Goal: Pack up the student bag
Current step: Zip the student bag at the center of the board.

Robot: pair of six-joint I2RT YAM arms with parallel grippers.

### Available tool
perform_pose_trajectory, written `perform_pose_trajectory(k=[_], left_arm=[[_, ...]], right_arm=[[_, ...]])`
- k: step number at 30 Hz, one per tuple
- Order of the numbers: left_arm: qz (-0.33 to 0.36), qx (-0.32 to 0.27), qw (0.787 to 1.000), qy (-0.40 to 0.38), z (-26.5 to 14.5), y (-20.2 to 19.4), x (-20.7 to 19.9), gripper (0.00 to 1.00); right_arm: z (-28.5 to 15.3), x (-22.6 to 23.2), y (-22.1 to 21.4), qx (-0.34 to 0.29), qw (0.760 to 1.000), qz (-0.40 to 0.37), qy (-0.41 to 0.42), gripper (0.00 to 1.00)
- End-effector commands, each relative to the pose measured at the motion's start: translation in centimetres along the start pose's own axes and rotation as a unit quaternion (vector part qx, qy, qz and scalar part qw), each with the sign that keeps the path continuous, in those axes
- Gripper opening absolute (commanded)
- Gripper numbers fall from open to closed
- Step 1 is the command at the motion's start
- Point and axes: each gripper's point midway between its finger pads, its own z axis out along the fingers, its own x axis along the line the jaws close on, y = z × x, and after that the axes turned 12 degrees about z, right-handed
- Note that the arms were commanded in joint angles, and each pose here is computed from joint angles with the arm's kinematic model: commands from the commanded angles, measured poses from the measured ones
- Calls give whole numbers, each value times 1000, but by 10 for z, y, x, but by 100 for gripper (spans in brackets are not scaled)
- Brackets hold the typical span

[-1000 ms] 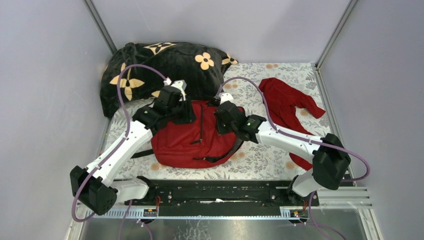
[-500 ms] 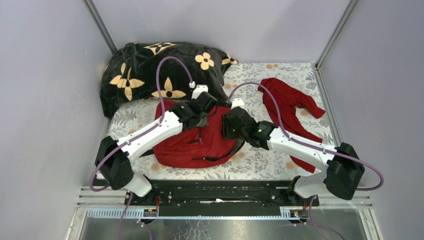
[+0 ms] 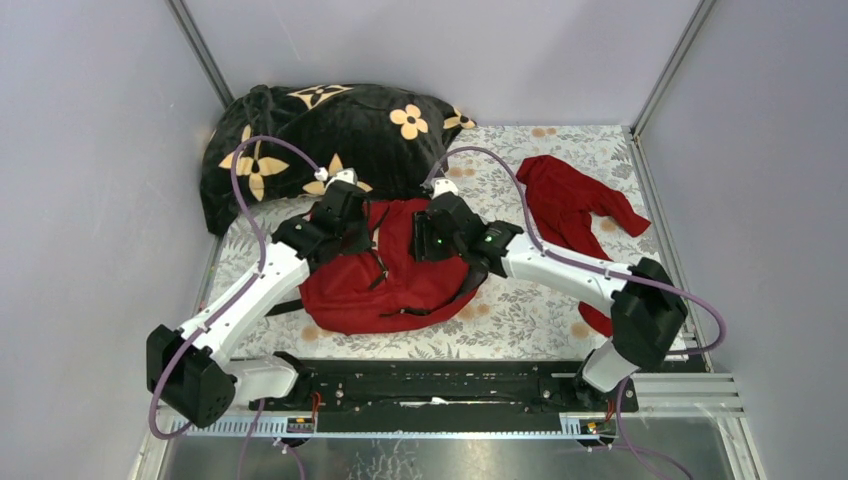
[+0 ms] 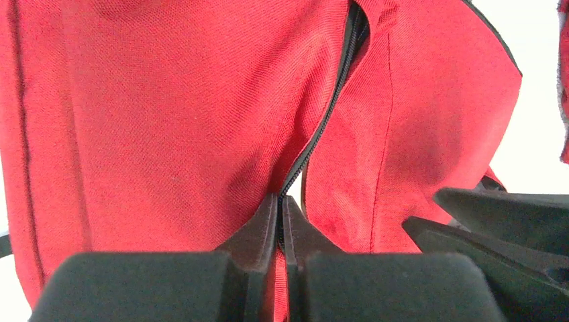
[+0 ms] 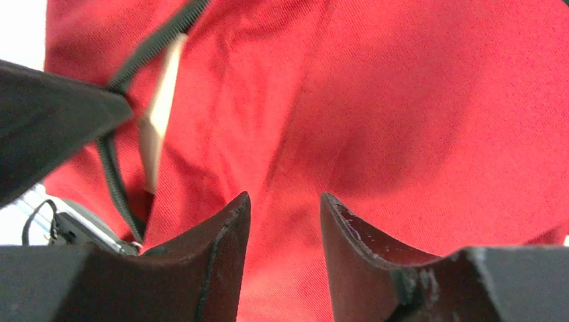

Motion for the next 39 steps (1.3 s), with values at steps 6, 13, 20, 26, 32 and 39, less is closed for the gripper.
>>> perform_pose_trajectory(k=[6,13,20,26,32,39], left_arm=[[-40,5,992,-116,8,-4,-3,6],[-42,7,991,-128,10,-2,-4,4],[-42,4,989,-141,8,0,-8,4],[-40,7,982,-182,9,0,-24,1],[-16,2,975,-223,10,10,-61,1],[3,-9,973,-232,2,25,-78,41]], right_arm=[[23,72,26,-12,996,14,90,57],[55,88,18,7,996,6,84,61],[64,74,16,-4,999,3,52,9],[18,70,50,-73,996,10,50,0],[4,52,54,-74,996,27,35,4],[0,34,49,-76,995,61,29,14]])
